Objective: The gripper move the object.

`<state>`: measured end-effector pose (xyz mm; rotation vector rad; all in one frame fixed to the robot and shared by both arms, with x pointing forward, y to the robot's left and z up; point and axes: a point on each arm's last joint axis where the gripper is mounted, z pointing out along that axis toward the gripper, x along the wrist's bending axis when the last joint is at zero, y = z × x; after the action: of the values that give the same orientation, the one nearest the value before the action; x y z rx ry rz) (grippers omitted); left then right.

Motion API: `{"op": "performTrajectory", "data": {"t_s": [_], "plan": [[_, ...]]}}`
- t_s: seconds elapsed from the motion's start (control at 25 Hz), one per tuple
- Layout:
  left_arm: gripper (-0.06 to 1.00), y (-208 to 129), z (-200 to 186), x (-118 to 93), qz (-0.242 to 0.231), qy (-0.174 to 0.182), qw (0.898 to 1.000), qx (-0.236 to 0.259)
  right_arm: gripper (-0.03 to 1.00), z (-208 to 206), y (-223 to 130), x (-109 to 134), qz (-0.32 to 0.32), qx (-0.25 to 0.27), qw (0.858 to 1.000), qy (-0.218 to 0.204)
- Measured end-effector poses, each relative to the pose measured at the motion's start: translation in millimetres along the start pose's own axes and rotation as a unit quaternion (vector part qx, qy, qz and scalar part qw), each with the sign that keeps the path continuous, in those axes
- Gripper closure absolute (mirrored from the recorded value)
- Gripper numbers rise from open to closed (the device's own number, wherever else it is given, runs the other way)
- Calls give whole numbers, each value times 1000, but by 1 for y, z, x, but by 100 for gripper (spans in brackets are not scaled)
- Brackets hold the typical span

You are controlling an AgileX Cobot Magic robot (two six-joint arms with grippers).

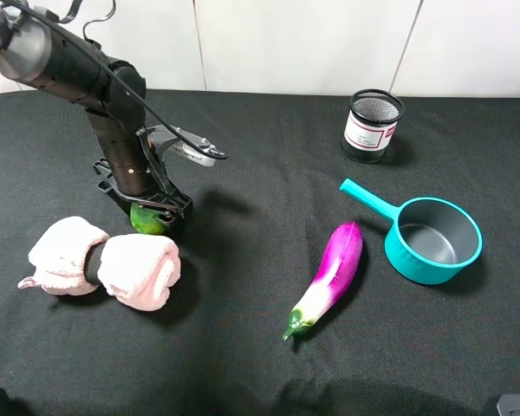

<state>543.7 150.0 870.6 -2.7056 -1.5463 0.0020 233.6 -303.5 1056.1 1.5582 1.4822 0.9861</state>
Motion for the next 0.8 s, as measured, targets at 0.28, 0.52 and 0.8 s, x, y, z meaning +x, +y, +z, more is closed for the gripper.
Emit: {"op": "performTrajectory", "data": {"t_s": [0.28,0.52,0.8], "plan": [[3,10,-12,0,-5,-7,1000,5,27,0,0,0,0,0,1000,0],[3,20,-30,0,-8,-11,1000,20,27,0,0,0,0,0,1000,0],[3,30,-57,1,-9,-16,999,40,27,0,0,0,0,0,1000,0]]}}
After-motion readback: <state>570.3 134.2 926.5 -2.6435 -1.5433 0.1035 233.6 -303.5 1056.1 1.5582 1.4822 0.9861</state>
